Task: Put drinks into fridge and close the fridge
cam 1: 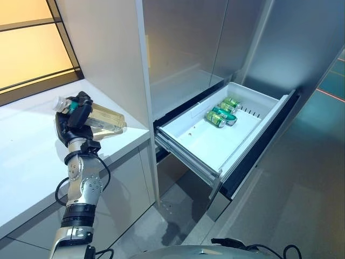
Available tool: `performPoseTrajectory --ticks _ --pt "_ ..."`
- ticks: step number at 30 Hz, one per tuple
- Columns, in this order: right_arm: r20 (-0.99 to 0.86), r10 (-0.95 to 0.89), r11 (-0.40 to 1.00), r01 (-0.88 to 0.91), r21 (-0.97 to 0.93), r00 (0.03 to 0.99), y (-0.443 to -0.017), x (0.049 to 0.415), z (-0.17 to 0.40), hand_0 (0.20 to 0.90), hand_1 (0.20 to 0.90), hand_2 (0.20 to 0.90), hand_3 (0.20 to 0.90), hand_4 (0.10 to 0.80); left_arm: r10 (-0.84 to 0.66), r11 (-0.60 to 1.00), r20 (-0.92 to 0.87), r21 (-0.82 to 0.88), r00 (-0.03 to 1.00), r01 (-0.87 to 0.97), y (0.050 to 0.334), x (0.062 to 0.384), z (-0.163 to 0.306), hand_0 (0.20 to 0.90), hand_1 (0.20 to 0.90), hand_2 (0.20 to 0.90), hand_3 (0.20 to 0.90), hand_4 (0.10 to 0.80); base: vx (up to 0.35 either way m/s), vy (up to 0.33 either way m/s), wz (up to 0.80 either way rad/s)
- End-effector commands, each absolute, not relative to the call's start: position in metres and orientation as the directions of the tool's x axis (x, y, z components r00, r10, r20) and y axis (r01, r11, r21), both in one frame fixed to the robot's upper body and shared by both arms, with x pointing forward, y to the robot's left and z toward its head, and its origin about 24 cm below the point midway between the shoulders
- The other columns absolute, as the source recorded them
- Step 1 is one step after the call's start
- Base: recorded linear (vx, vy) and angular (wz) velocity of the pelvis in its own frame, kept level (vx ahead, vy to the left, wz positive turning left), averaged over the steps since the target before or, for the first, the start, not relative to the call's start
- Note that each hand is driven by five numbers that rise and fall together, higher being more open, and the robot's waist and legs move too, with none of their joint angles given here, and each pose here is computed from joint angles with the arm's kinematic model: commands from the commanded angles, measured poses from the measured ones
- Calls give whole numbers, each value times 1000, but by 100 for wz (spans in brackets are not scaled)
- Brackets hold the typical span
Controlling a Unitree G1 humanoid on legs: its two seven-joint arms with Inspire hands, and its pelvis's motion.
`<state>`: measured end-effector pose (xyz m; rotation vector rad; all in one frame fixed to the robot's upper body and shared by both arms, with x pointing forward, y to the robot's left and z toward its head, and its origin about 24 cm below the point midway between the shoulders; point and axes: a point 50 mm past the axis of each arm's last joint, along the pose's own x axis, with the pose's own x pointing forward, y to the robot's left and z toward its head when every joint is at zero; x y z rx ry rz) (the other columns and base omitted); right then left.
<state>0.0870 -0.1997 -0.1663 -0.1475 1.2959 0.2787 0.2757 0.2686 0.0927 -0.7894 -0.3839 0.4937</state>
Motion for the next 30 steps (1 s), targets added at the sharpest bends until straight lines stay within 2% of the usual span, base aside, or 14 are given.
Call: performPoseTrajectory --ticks 1,6,10,22,30 --pt "-917 175 952 -300 65 358 -191 109 -158 900 900 900 900 800 454 667 638 -706 622 238 253 270 202 300 300 300 200 100 -64 -36 2" --pt "-824 254 940 -330 87 507 -175 142 -140 900 900 900 900 800 362 663 735 -635 573 397 235 261 216 300 300 300 200 100 -71 -42 1" --pt "-766 335 926 -344 158 549 -163 155 -129 900 900 900 900 800 294 656 783 -582 548 480 225 257 228 300 300 300 200 100 -70 -56 5" --pt "-545 594 804 -415 426 592 -117 176 -87 900 900 900 900 800 137 641 842 -477 522 602 202 250 226 300 300 300 200 100 -68 -43 3" --pt "-264 777 578 -481 659 571 -93 194 -37 900 900 900 900 800 55 617 858 -431 510 659 191 246 216 300 300 300 200 100 -66 -19 0"
